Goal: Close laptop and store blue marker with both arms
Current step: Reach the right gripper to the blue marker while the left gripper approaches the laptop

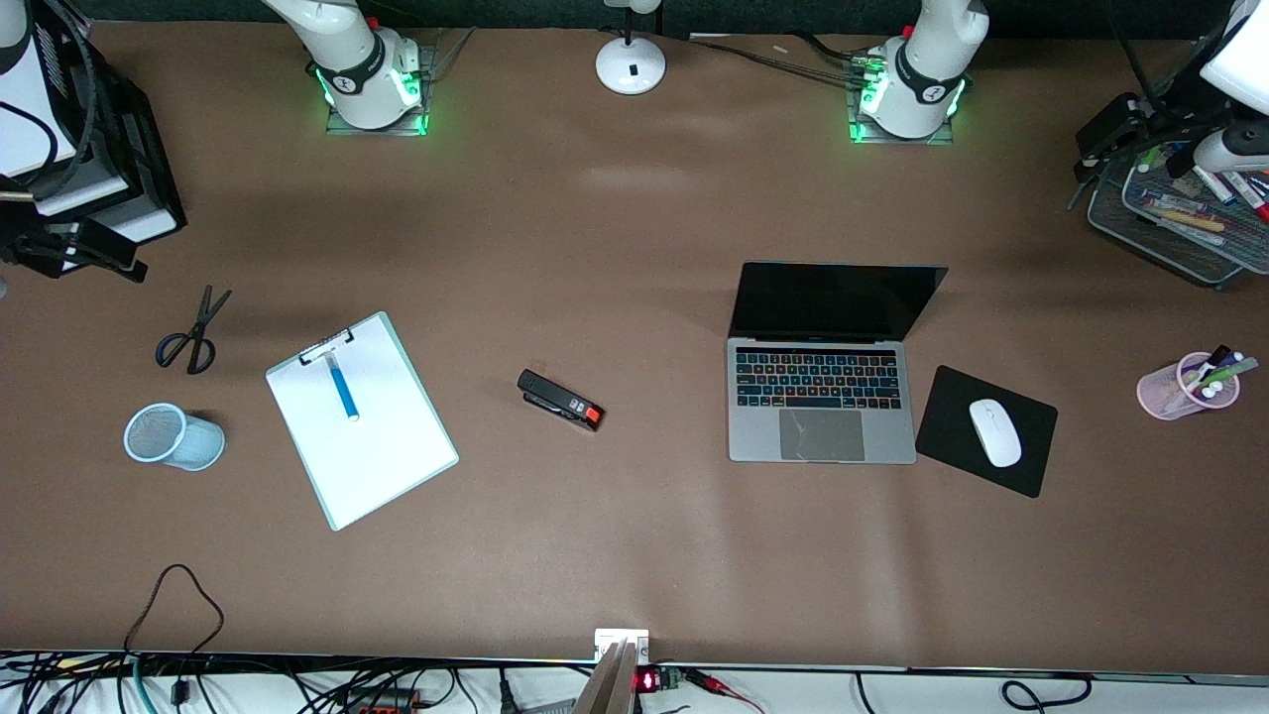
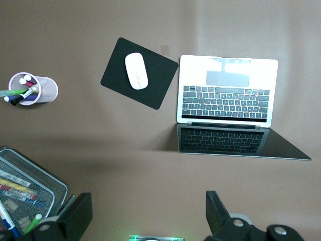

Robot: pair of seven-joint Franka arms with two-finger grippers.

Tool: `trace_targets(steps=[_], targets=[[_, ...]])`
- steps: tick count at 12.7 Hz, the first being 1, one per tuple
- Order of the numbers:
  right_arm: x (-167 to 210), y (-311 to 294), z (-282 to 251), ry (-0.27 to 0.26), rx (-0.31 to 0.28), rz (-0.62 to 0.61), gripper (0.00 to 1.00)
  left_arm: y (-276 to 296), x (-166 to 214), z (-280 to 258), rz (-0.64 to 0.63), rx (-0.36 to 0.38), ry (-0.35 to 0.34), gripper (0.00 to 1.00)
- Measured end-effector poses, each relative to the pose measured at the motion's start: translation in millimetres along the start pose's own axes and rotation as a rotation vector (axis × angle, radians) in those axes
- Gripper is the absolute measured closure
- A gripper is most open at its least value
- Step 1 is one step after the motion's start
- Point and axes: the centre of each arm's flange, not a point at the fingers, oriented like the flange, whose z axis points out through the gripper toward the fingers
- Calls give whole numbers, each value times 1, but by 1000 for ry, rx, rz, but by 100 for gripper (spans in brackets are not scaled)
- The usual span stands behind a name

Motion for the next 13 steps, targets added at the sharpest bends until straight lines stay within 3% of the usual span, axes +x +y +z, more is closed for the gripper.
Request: trace_targets(steps=[7,13], targets=[[0,0,3,-8,0,-1,0,-1,0,0,-1,-3,-1,0],[28,-3,67,-89,-6,-5,0,17,1,29,18,-60,-66,0]])
